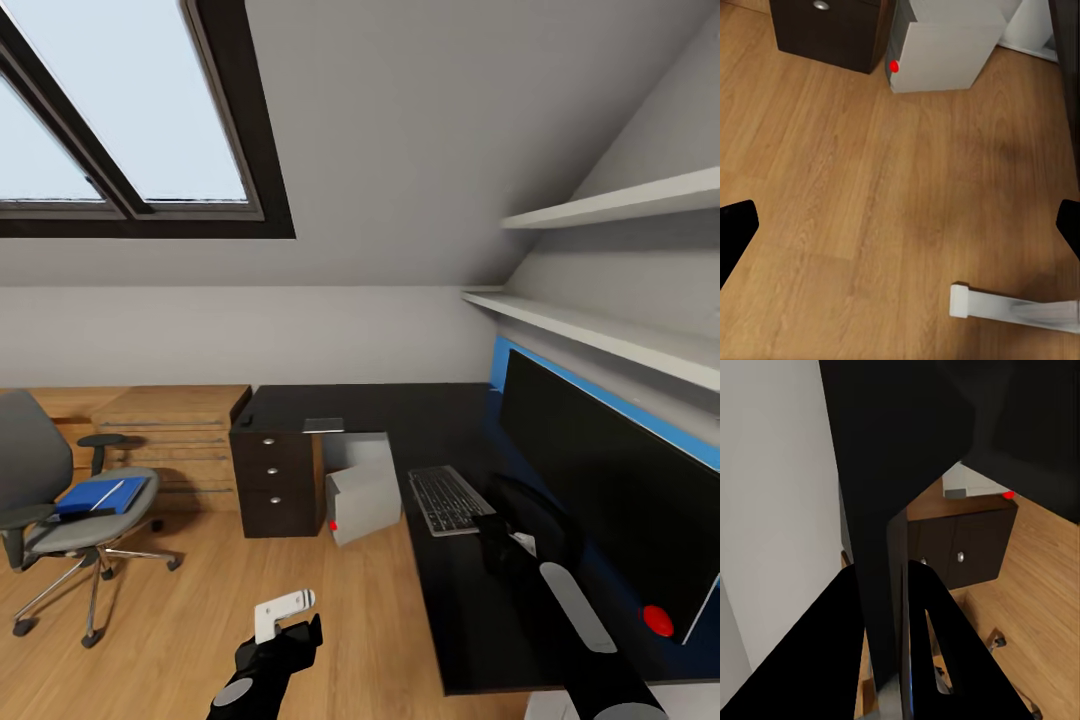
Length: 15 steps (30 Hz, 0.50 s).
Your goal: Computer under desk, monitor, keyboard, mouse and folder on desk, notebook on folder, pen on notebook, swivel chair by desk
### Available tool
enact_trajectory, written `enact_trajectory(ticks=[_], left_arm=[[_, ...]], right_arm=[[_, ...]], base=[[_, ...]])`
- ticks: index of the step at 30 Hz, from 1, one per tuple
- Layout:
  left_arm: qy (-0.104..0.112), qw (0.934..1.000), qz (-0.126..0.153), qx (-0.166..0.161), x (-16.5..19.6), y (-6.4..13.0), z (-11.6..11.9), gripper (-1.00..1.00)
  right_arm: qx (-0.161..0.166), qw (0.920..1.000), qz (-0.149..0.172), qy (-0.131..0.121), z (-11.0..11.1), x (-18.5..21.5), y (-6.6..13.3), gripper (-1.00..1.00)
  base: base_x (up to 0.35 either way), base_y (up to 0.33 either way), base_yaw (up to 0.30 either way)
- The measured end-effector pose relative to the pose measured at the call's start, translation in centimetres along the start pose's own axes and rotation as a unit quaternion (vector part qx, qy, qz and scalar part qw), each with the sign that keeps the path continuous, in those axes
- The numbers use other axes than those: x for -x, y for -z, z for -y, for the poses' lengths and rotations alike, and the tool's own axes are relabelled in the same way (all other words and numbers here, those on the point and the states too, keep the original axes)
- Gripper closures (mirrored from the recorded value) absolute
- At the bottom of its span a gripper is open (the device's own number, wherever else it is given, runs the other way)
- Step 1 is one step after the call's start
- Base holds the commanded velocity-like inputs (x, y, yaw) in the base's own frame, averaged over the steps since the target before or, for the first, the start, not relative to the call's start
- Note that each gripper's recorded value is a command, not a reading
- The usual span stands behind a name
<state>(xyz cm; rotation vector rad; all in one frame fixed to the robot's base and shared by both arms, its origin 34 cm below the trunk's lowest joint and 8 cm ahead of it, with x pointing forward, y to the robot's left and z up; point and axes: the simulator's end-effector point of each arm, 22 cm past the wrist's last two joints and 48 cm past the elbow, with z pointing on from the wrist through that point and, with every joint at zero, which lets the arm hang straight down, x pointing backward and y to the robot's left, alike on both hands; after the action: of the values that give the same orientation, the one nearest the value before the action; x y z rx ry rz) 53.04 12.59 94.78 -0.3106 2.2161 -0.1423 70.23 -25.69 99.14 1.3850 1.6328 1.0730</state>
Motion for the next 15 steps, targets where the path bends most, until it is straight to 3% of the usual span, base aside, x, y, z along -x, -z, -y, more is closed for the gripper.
enact_trajectory(ticks=[5,10,15], left_arm=[[0.0,1.0,0.0,0.001,0.0,0.0,-0.1,-1.0],[0.0,1.0,0.001,0.001,0.0,0.0,-0.1,-1.0],[-0.001,1.0,0.001,0.001,0.0,0.0,-0.1,-1.0]], right_arm=[[-0.002,1.0,0.008,-0.002,0.1,0.3,0.0,1.0],[-0.003,0.9985,0.052,-0.018,0.3,1.8,0.0,1.0],[-0.003,0.9977,0.062,-0.027,0.3,1.9,0.0,1.0]], base=[[0.0,-0.097,0.0],[0.0,-0.015,0.0],[0.0,-0.002,0.0]])
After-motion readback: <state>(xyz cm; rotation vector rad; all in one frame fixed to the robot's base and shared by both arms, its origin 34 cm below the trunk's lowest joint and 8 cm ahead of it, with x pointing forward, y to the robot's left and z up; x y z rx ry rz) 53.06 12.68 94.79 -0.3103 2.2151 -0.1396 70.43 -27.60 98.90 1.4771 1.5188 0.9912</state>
